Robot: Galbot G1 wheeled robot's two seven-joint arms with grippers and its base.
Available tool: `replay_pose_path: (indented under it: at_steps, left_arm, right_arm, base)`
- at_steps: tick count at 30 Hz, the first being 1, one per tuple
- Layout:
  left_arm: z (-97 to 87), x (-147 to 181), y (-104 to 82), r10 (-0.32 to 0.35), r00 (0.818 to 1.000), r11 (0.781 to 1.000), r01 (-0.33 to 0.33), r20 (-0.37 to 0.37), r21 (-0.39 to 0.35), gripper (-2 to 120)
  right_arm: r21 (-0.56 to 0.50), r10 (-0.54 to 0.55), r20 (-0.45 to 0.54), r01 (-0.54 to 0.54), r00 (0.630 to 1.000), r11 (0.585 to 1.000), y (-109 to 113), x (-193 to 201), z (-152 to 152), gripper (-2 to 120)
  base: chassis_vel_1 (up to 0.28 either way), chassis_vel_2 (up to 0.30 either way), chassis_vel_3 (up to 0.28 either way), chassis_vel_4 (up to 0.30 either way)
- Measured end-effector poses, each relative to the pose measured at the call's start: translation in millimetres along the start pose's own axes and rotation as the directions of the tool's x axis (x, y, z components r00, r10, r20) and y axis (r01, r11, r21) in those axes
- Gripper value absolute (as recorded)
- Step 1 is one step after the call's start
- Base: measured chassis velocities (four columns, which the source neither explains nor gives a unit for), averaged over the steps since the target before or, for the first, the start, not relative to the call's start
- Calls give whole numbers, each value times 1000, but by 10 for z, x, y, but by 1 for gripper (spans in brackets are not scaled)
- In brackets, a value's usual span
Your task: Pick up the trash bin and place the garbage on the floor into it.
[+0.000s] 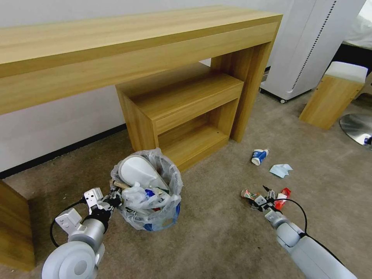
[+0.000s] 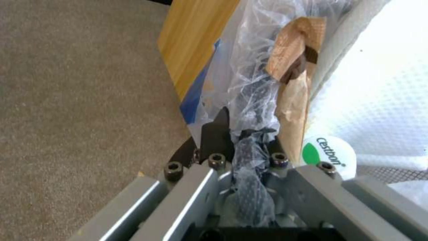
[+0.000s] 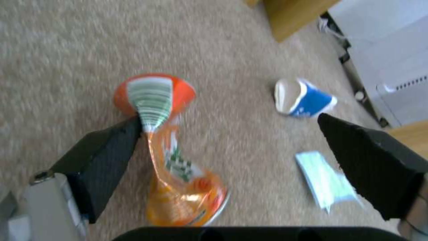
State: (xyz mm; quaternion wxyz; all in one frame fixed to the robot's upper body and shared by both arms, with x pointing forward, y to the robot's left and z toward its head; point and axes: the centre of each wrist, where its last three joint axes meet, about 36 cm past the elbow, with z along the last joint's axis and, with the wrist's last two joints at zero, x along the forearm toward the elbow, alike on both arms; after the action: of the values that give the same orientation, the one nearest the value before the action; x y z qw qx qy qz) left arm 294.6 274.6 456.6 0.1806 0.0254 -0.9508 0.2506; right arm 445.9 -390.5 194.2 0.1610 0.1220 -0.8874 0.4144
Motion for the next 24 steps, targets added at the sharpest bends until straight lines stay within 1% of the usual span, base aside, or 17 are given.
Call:
replay_pose_path:
  at_steps: [7, 21, 24]
  left_arm:
    - [13, 1, -8, -1, 1000, 1000, 1, 1, 4, 1]
    - [57, -19, -18, -2, 1000, 1000, 2, -6, 12, 1]
    - [49, -29, -19, -1, 1000, 1000, 1, -4, 11, 1]
  right_arm:
    - [47, -19, 25, 17, 1000, 999, 0, -29, -12, 98]
    - [41, -34, 35, 33, 999, 999, 36, -23, -7, 93]
    - [61, -44, 37, 42, 998, 997, 34, -5, -4, 92]
  base:
    - [0, 0, 0, 0]
    - [0, 0, 0, 0]
    - [0, 0, 0, 0]
